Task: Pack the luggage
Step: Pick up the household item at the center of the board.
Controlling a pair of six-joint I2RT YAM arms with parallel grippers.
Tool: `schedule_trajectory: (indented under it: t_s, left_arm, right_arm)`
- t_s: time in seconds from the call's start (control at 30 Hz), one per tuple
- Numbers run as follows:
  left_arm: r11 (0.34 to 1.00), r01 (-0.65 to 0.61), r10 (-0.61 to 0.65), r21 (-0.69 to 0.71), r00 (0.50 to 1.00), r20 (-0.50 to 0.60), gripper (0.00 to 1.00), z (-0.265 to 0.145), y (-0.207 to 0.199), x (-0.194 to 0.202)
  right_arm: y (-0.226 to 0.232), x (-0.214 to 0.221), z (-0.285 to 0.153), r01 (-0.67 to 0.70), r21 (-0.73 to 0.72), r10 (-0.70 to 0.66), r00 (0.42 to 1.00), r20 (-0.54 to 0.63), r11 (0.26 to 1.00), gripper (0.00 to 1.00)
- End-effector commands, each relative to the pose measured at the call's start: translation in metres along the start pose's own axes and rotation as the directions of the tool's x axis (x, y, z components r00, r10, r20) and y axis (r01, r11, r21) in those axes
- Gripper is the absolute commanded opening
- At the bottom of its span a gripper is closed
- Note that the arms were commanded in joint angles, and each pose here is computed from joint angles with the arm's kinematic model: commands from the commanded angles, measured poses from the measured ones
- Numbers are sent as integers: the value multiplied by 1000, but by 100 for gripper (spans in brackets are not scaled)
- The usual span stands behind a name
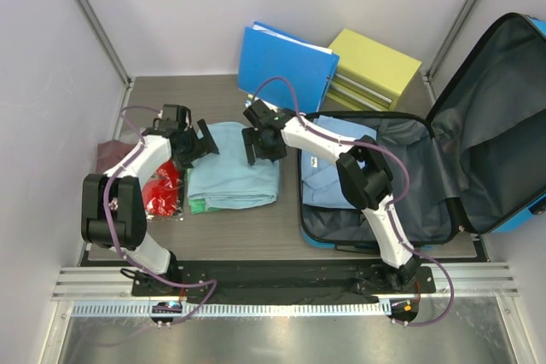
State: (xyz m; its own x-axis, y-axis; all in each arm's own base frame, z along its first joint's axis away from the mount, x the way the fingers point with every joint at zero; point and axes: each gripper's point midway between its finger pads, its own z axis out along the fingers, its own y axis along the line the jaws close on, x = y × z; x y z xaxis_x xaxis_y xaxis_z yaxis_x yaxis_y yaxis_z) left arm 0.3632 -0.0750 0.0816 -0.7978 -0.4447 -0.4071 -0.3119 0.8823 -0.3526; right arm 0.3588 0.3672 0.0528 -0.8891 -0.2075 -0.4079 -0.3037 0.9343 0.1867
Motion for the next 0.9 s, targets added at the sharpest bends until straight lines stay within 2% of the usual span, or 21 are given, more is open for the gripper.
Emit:
schedule_trajectory:
  t_s: [0.0,0.17,0.33,0.57,0.73,0.87]
  left_arm:
    - [999,5,-6,-38,1000,-23,98,9,13,11]
    - [997,8,-13,-77,998,-56,98,13,24,22]
    - [995,8,-14,-101,998,-61,98,13,28,22]
    - [996,8,-14,-88,997,-71,98,11,26,27]
    - [999,6,-8,-43,999,-53,98,8,19,25]
    - [1000,4,-5,-24,999,-48,98,6,15,24]
  right_arm:
    - [18,30,-21,13,-25,-15,997,-70,1000,74]
    - [-9,22,-44,-45,61,45,999,-6,997,77]
    - [-28,28,-37,-104,93,107,994,-31,990,77]
    - [-24,27,-11,-122,39,124,991,-53,992,79]
    - [-20,29,0,-181,-59,176,981,-81,982,78]
    - [-20,31,0,-194,-93,186,979,-85,977,74]
